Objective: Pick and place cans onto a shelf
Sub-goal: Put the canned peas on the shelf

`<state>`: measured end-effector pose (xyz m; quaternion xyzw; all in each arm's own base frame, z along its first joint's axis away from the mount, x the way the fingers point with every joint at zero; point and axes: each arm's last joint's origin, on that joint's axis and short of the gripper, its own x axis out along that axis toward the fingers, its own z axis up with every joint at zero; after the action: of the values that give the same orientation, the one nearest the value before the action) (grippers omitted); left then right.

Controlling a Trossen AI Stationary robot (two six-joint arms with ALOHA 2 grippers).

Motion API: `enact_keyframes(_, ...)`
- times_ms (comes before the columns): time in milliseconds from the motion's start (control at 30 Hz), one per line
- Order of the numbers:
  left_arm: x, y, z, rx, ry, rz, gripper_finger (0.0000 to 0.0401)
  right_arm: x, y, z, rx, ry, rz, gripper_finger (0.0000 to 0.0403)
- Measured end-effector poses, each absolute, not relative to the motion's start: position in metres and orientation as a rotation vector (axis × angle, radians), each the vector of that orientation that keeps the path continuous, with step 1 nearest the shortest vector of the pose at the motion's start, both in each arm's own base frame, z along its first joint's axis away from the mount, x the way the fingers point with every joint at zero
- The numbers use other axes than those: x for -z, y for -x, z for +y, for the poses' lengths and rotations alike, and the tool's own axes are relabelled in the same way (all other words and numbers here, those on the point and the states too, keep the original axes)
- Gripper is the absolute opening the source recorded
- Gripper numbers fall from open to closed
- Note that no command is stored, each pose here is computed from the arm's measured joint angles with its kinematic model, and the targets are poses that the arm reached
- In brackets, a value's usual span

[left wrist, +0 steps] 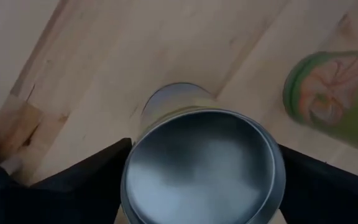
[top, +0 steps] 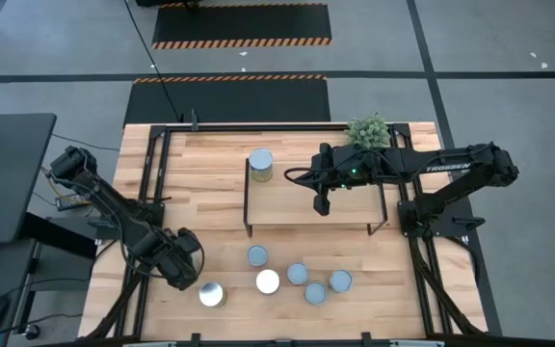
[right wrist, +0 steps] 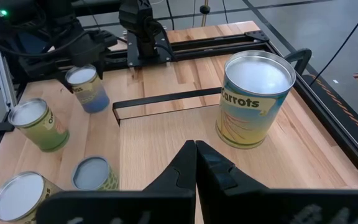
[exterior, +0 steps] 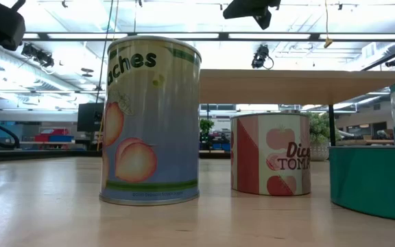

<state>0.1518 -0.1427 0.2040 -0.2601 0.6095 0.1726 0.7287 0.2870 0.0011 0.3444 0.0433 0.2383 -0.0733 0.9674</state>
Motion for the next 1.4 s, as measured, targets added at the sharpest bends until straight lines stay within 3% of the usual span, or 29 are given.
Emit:
enact_keyframes(133,-0.204,-0.153,-0.141,-0.401,0.595,1.341,0.0313,-0.344,-0.287,0.001,0.148,-0.088,0.482,0.0005)
enact_keyframes(333,-0.214,-0.161,-0.124,-0.438,0.602,1.349,0.0316,-0.344,-0.287,0.001,0.149,-0.090,0.481,0.0005)
enact_keyframes(600,-0.262,-0.194,-0.099,-0.215,0.574,1.297,0.0316,-0.344,-0.287,0.001,0.151,-0.098,0.486,0.0005)
enact_keyframes(967,-0.335,-0.223,-0.067,-0.065,0.564,1.126,0.0316,-0.344,-0.270,0.000,0.199,-0.121,0.574,0.0005)
enact_keyframes(1233,-0.369,-0.264,-0.065,0.115,0.539,1.079,0.0316,-0.357,-0.246,-0.003,0.290,-0.088,0.554,0.0005)
enact_keyframes(1400,-0.384,-0.292,-0.054,0.117,0.468,1.034,0.0316,-0.363,-0.236,-0.004,0.315,-0.082,0.544,0.0005)
